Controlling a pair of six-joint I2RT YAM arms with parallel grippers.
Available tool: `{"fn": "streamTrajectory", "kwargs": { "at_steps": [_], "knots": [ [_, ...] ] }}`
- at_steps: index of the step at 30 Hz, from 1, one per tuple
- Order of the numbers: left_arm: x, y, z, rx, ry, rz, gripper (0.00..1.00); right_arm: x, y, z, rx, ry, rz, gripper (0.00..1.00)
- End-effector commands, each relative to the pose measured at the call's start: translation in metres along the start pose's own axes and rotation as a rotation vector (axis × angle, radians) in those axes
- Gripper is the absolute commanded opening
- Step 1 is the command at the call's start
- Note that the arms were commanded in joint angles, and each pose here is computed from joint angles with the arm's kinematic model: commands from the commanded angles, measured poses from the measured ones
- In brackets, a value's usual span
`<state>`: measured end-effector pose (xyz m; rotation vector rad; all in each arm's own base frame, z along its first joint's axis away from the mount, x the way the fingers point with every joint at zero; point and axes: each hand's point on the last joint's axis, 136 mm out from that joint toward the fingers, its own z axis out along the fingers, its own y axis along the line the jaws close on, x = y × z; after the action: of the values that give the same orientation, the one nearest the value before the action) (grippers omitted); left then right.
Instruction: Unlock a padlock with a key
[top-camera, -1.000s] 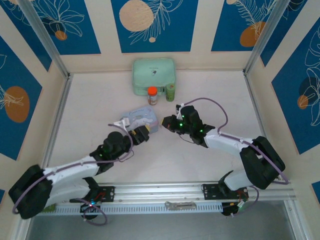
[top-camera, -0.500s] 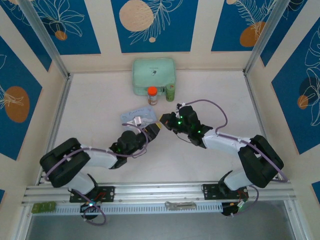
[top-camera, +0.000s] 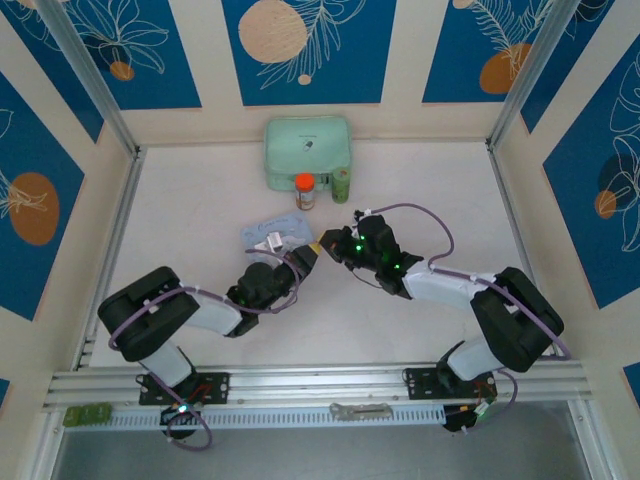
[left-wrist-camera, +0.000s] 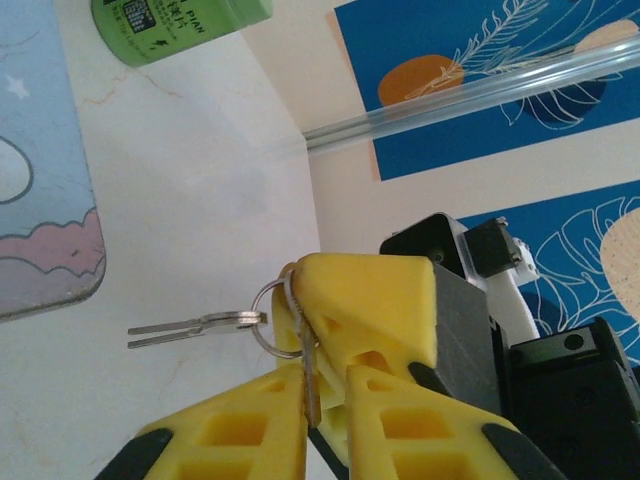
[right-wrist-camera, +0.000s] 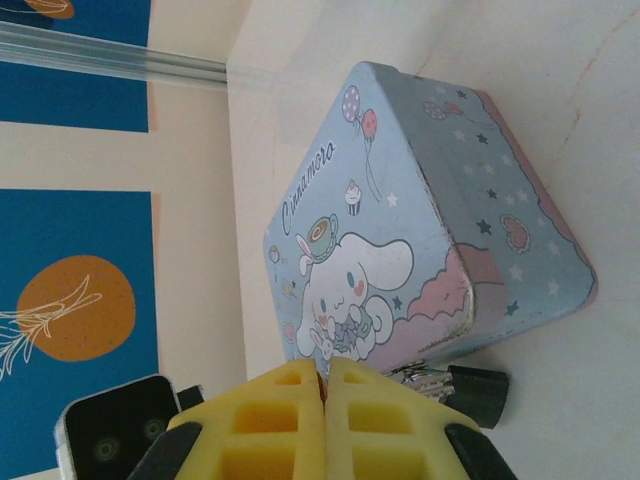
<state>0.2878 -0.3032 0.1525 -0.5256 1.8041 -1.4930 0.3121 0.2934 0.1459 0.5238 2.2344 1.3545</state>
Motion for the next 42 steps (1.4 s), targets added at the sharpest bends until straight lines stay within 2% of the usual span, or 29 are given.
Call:
{"fn": "streamTrajectory", "kwargs": {
  "at_steps": [1,3,6,7,8,10,11,14,15,20,25,28,37,42],
  "knots": [
    [0.001,-0.026,0.007,0.089,0.000,-0.015,0.07,0.004,-0.010,0.004,0.023,0.000,0.008,0.00],
    [0.001,-0.025,0.008,0.092,0.002,-0.021,0.00,0.004,-0.010,0.004,0.021,0.000,0.008,0.00],
    [0.001,-0.024,0.007,0.095,0.005,-0.022,0.00,0.004,-0.008,0.002,0.016,0.003,-0.010,0.00],
    [0.000,-0.023,0.006,0.099,0.009,-0.015,0.00,0.003,-0.007,-0.001,0.011,0.004,-0.027,0.03],
    [-0.003,-0.023,0.004,0.102,0.012,-0.009,0.00,0.001,-0.005,-0.004,0.001,0.005,-0.055,0.12],
    [-0.008,-0.020,0.001,0.097,0.049,0.006,0.00,-0.004,-0.005,-0.015,0.003,0.017,-0.133,0.40],
    [-0.009,-0.019,0.000,0.091,0.073,0.015,0.00,-0.006,-0.006,-0.021,0.006,0.027,-0.172,0.49],
    [-0.012,-0.017,-0.005,0.061,0.158,0.067,0.00,-0.014,-0.009,-0.042,-0.019,0.072,-0.269,0.68],
    [-0.012,-0.018,-0.007,0.049,0.192,0.086,0.00,-0.018,-0.011,-0.049,-0.027,0.088,-0.284,0.70],
    [-0.013,-0.037,-0.014,0.070,0.357,0.184,0.00,-0.031,-0.002,-0.081,-0.179,0.216,-0.343,0.69],
    [0.003,-0.071,-0.022,0.164,0.582,0.306,0.00,-0.021,0.029,-0.100,-0.401,0.392,-0.417,0.60],
    [0.013,-0.085,-0.028,0.205,0.681,0.360,0.00,-0.015,0.044,-0.104,-0.460,0.448,-0.463,0.54],
    [0.022,-0.102,-0.047,0.223,0.818,0.483,0.00,-0.002,0.063,-0.108,-0.496,0.454,-0.539,0.51],
    [0.023,-0.106,-0.047,0.239,0.832,0.487,0.00,0.017,0.066,-0.105,-0.530,0.511,-0.534,0.43]
  ]
}}
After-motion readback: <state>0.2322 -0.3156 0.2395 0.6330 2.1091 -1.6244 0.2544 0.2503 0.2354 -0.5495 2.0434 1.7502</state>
